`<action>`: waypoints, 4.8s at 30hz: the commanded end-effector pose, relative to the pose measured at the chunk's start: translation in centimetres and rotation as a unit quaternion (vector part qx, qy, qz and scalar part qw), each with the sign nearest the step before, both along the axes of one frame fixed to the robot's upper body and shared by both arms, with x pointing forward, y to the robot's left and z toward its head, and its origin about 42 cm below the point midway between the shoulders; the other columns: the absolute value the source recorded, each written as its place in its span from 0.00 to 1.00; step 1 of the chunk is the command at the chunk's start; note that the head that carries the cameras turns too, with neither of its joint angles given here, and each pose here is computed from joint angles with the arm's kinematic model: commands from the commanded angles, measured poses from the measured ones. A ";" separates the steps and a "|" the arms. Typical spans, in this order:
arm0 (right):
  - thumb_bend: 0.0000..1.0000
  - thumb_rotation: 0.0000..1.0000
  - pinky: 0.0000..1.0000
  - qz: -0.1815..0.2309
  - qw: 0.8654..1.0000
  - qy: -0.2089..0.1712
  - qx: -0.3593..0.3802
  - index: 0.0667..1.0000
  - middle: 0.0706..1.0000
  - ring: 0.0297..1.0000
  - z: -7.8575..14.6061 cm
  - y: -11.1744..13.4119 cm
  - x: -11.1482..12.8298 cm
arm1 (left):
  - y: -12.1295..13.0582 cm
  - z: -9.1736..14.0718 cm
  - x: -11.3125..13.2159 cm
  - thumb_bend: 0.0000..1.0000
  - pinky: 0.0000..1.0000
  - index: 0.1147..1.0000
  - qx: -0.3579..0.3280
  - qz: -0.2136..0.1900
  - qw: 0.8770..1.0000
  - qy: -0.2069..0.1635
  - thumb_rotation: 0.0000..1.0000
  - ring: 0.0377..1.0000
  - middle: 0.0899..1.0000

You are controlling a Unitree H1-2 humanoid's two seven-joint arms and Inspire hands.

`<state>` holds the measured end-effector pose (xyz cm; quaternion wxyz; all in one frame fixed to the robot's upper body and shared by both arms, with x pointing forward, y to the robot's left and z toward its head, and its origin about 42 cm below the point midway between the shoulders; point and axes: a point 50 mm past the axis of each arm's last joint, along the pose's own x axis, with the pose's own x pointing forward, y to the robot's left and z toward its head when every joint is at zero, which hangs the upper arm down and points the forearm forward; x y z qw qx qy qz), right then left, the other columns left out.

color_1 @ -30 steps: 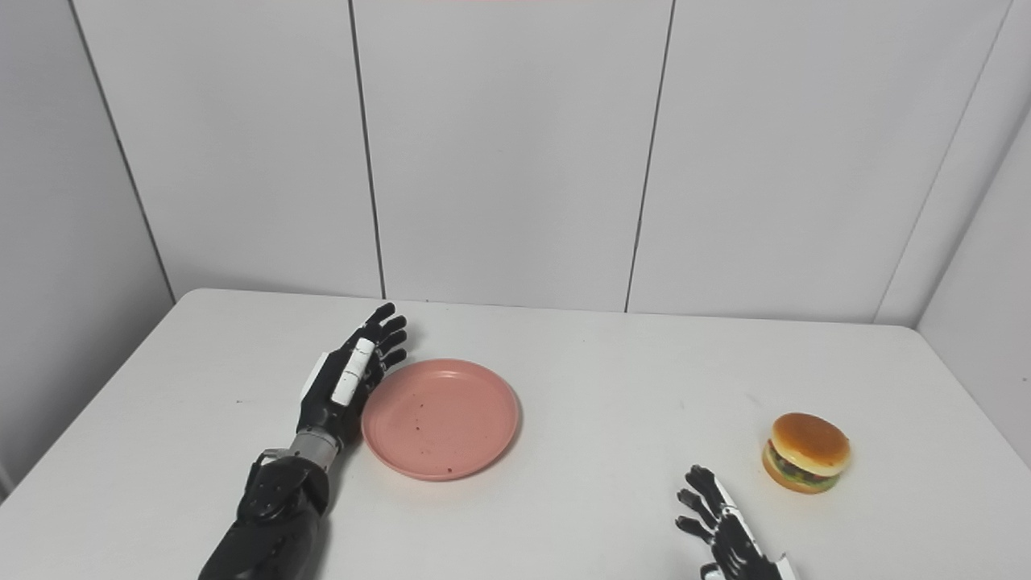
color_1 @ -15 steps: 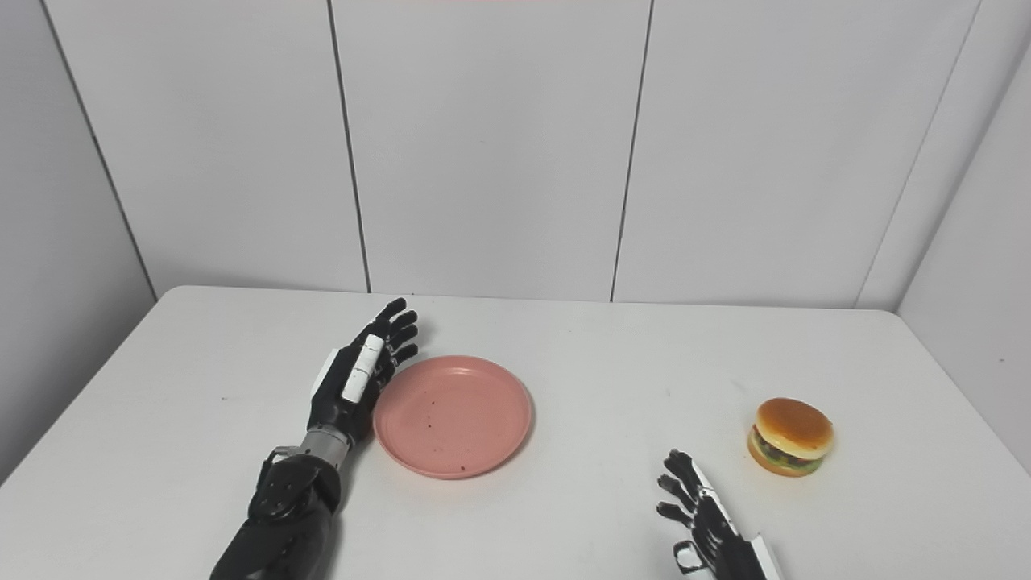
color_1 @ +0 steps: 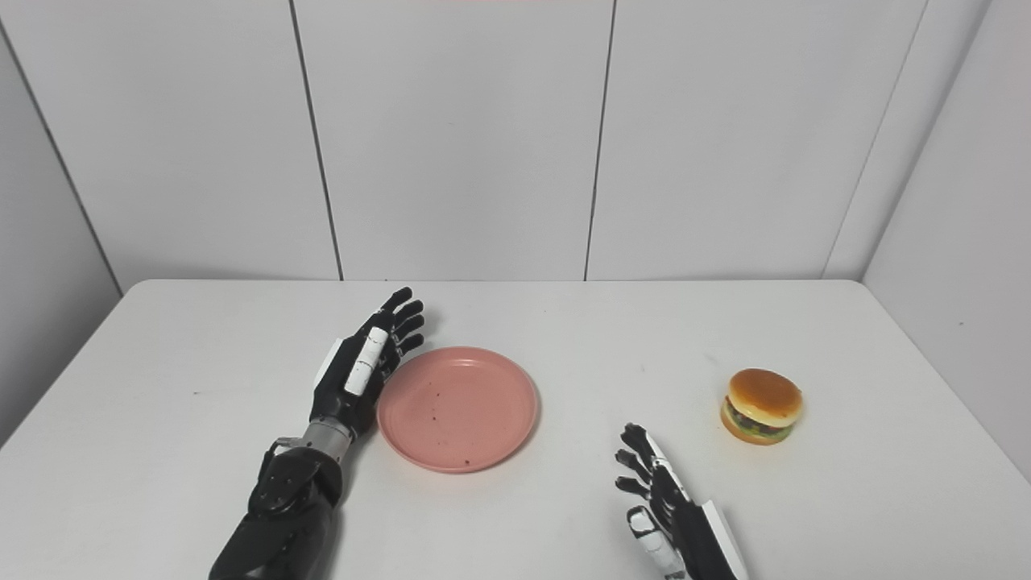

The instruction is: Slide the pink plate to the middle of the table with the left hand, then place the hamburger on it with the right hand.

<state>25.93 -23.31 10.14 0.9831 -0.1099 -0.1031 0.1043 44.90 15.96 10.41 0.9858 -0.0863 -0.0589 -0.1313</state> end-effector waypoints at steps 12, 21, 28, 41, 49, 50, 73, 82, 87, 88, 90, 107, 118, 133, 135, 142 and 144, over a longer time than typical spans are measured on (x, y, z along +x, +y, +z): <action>0.86 1.00 0.81 0.007 0.999 0.031 0.002 0.94 0.95 0.90 -0.2 2.6 0.2 | -1.1 -3.6 -3.1 0.93 0.88 0.87 -0.007 -0.027 0.998 0.055 0.80 0.92 0.89; 0.85 1.00 0.81 0.009 1.000 0.030 0.000 0.95 0.95 0.90 -0.3 3.0 0.3 | -0.1 -3.4 -3.0 0.93 0.88 0.87 -0.006 -0.024 0.998 0.054 0.80 0.92 0.90; 0.86 1.00 0.81 0.009 1.000 0.030 -0.003 0.95 0.95 0.90 -0.4 3.2 0.4 | 0.9 -3.1 -2.8 0.93 0.89 0.87 -0.006 -0.022 0.998 0.052 0.80 0.93 0.90; 0.87 0.95 0.81 -0.017 0.998 0.039 0.052 0.92 0.93 0.90 -0.6 2.8 -0.5 | 1.7 -4.4 -3.6 0.93 0.89 0.86 -0.010 -0.015 0.998 0.056 0.79 0.93 0.88; 0.89 0.92 0.81 -0.038 0.995 0.017 0.094 0.89 0.86 0.86 1.2 2.3 -0.9 | 2.2 -5.0 -3.4 0.96 0.86 0.84 -0.020 -0.009 0.998 0.062 0.78 0.92 0.88; 0.88 0.92 0.81 -0.038 0.996 0.008 0.085 0.89 0.86 0.86 1.6 2.2 -0.9 | 2.2 -5.0 -3.3 0.96 0.86 0.84 -0.021 -0.008 0.998 0.061 0.78 0.92 0.87; 0.81 1.00 0.81 -0.112 0.940 -0.235 -0.220 0.92 0.92 0.89 12.6 -2.0 -0.7 | 2.0 -4.6 -2.5 0.95 0.88 0.86 -0.030 -0.010 0.998 0.060 0.78 0.93 0.89; 0.83 0.95 0.83 -0.162 0.891 -0.293 -0.308 0.92 0.92 0.90 16.5 -4.8 0.9 | 2.5 -4.6 -2.2 0.94 0.88 0.85 -0.025 -0.013 0.998 0.059 0.78 0.92 0.88; 0.85 0.95 0.85 -0.196 0.868 -0.284 -0.357 0.90 0.91 0.89 17.9 -6.3 2.4 | 2.6 -4.8 -2.3 0.93 0.87 0.85 -0.025 -0.013 0.998 0.062 0.79 0.93 0.89; 0.84 0.94 0.84 -0.202 0.865 -0.280 -0.366 0.90 0.91 0.89 18.0 -6.6 2.8 | 2.6 -4.9 -2.3 0.93 0.87 0.85 -0.025 -0.014 0.998 0.062 0.79 0.93 0.89; 0.82 0.89 0.82 -0.210 0.862 -0.270 -0.374 0.91 0.90 0.88 18.1 -7.3 3.6 | 2.9 -5.1 -2.4 0.93 0.88 0.85 -0.024 -0.013 0.998 0.064 0.79 0.93 0.89; 0.87 0.67 0.79 -0.244 0.838 -0.163 -0.460 0.88 0.84 0.83 15.1 -13.2 8.5 | 3.1 -5.1 -2.8 0.93 0.86 0.86 -0.027 -0.015 0.998 0.052 0.79 0.92 0.89; 0.86 0.69 0.80 -0.241 0.838 -0.110 -0.476 0.86 0.83 0.85 12.0 -14.5 9.8 | 3.1 -5.2 -3.0 0.92 0.89 0.86 -0.022 -0.013 0.998 0.057 0.80 0.93 0.89; 0.83 0.68 0.81 -0.237 0.847 -0.098 -0.465 0.85 0.83 0.85 11.6 -15.4 10.4 | 2.5 -4.9 -2.6 0.92 0.86 0.85 -0.025 -0.015 0.998 0.057 0.79 0.92 0.88; 0.82 0.67 0.81 -0.236 0.846 -0.102 -0.468 0.83 0.82 0.84 11.8 -15.4 10.1 | 2.5 -4.8 -2.7 0.93 0.86 0.85 -0.025 -0.016 0.998 0.054 0.79 0.92 0.88; 0.82 0.62 0.72 -0.240 0.841 -0.133 -0.466 0.70 0.74 0.77 11.0 -15.6 9.2 | 2.6 -4.8 -2.8 0.94 0.87 0.86 -0.022 -0.016 0.998 0.056 0.79 0.92 0.88; 0.81 0.61 0.70 -0.242 0.838 -0.142 -0.468 0.66 0.72 0.74 10.7 -15.7 9.0 | 2.6 -4.7 -2.8 0.94 0.87 0.86 -0.020 -0.018 0.998 0.056 0.79 0.92 0.88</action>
